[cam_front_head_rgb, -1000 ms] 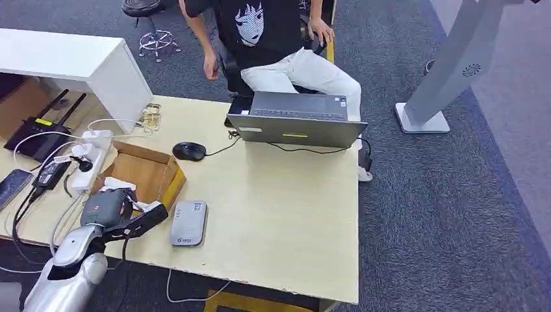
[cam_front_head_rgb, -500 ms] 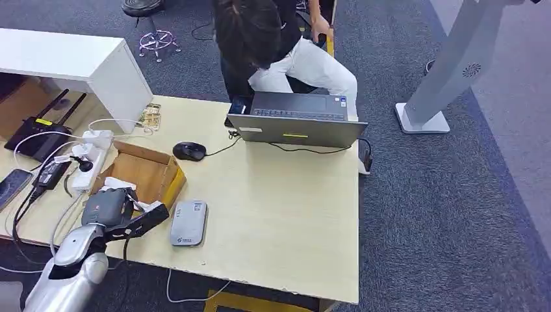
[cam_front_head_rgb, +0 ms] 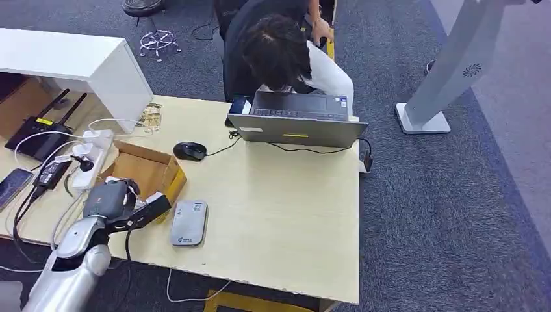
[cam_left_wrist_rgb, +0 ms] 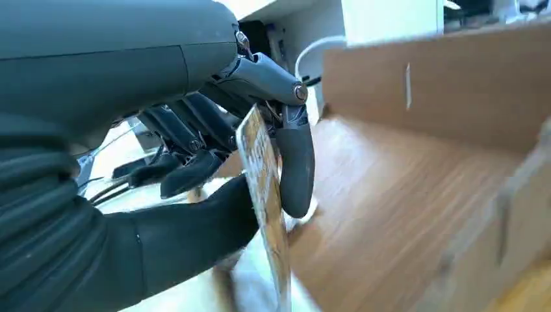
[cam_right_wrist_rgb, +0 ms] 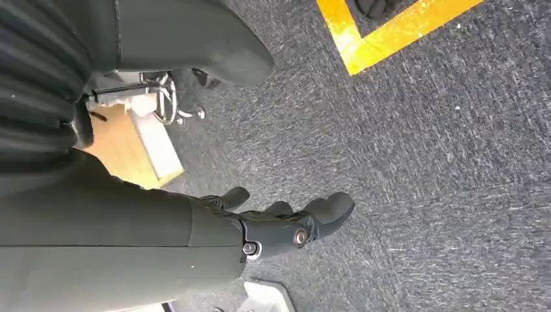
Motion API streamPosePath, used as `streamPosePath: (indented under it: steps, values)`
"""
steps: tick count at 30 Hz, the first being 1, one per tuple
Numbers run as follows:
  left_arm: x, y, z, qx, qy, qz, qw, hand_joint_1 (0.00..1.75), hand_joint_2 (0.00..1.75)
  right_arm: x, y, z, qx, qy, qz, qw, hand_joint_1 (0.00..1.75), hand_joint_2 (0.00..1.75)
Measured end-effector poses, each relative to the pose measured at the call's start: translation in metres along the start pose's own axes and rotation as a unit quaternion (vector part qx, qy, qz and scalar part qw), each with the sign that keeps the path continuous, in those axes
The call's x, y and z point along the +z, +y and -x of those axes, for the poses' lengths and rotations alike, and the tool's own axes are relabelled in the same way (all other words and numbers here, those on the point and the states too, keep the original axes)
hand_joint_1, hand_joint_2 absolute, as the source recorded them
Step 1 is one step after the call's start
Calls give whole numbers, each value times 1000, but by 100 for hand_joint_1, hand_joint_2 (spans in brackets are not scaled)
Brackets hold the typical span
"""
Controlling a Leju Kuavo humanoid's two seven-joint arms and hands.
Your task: Pass the card to the sensor for recognition and then transmit it.
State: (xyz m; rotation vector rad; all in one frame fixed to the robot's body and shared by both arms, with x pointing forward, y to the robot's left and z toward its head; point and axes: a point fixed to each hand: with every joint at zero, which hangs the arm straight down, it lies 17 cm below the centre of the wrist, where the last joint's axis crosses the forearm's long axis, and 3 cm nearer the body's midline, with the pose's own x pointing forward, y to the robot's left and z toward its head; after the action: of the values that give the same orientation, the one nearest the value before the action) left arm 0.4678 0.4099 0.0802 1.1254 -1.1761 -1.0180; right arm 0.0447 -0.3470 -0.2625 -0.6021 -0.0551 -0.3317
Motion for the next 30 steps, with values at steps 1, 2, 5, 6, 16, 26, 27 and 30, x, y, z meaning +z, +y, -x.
streamPosePath:
  steps: [1, 2, 5, 6, 16, 26, 27, 30]
  values:
    - [-4, 5, -2, 3, -1, -6, 1000, 175, 175, 0, 0, -1, 0, -2, 0, 1000, 0, 175]
    - [-8, 11, -5, 6, -2, -12, 1000, 175, 175, 0, 0, -2, 1, -4, 0, 1000, 0, 175]
    - [-18, 24, -10, 14, -4, -25, 1000, 175, 175, 0, 0, -4, 2, -6, 0, 1000, 0, 175]
    - [-20, 28, -12, 16, -4, -30, 999, 175, 175, 0, 0, -3, 2, -5, 0, 1000, 0, 175]
    - [-29, 36, -17, 25, -5, -39, 999, 175, 175, -1, -2, -3, 2, -3, 1, 1000, 0, 175]
    - [-32, 40, -18, 27, -4, -44, 999, 175, 175, -1, -2, -4, 2, -4, 2, 1000, 0, 175]
    - [-32, 41, -18, 27, -4, -44, 999, 175, 175, -1, -2, -4, 2, -4, 2, 1000, 0, 175]
    - [-32, 41, -18, 27, -4, -44, 999, 175, 175, -1, -2, -4, 2, -4, 2, 1000, 0, 175]
